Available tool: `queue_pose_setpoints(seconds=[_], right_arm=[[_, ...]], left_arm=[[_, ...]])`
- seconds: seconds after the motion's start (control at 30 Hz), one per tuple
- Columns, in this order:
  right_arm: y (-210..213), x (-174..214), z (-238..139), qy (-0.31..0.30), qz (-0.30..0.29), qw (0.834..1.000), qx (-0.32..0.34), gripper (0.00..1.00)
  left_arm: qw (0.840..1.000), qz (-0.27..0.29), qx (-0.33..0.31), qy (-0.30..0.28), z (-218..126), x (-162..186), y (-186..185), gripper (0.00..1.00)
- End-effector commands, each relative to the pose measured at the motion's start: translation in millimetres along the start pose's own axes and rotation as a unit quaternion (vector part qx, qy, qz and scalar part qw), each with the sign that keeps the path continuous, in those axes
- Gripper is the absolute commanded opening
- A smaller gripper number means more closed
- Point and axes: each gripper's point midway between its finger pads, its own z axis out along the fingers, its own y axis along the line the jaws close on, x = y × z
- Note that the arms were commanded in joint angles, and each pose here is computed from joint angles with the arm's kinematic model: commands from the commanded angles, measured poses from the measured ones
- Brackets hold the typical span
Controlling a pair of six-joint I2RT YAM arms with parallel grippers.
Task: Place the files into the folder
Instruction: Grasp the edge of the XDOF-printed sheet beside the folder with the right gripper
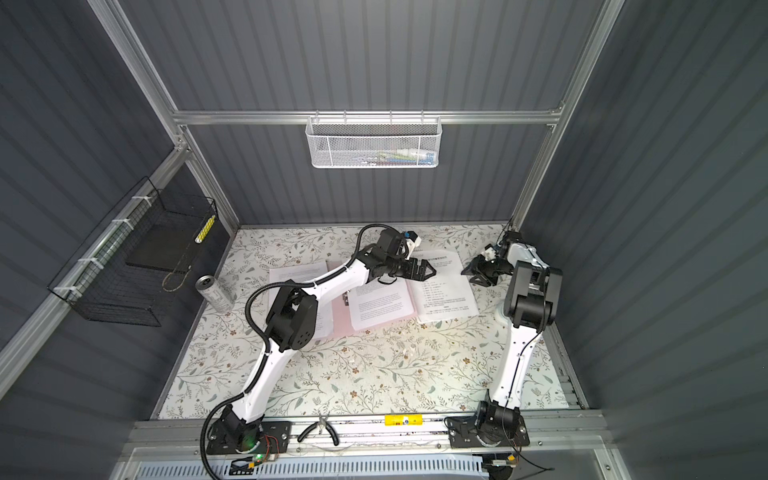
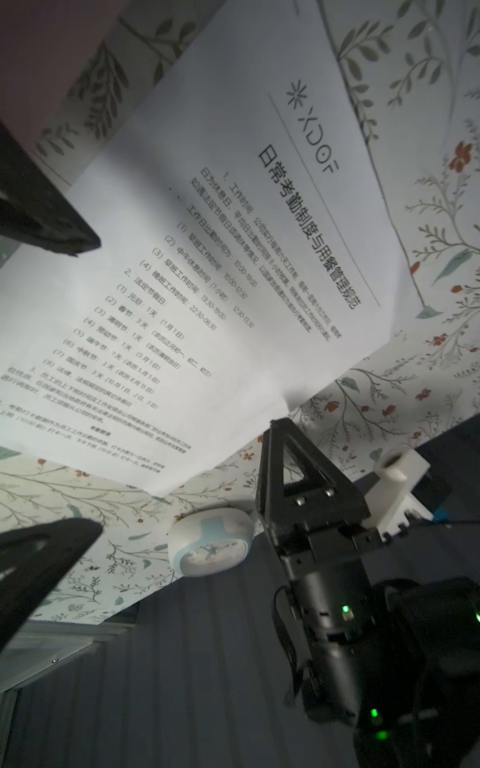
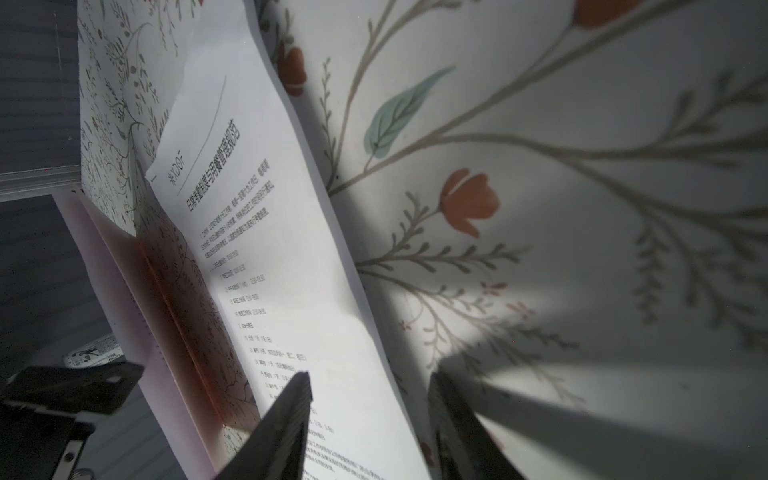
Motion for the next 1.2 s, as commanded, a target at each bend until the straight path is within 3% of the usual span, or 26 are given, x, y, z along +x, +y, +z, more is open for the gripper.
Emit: queue_pose_setpoints(seconds=[0.0,0.37,1.17], right_arm=[[-5.0,7.9,11.8,0.016,0.013,1.000,-0.015,0.49],[1.5,16.0,15.5,0.023,0.019,0.998,-0.046,0.49],[35.8,27.5,20.3,0.036,-0.002,0.993,-0.116,0.44]], left_arm=[[0.999,-0.026,0.018,0.015,8.8,1.9,1.2,0.99],[0.998,-0.045,0.021,0.030,31.2,18.4,18.1,0.99],[0.994,-0.079,-0.014,0.069,43.8,58.0,56.4,0.99]])
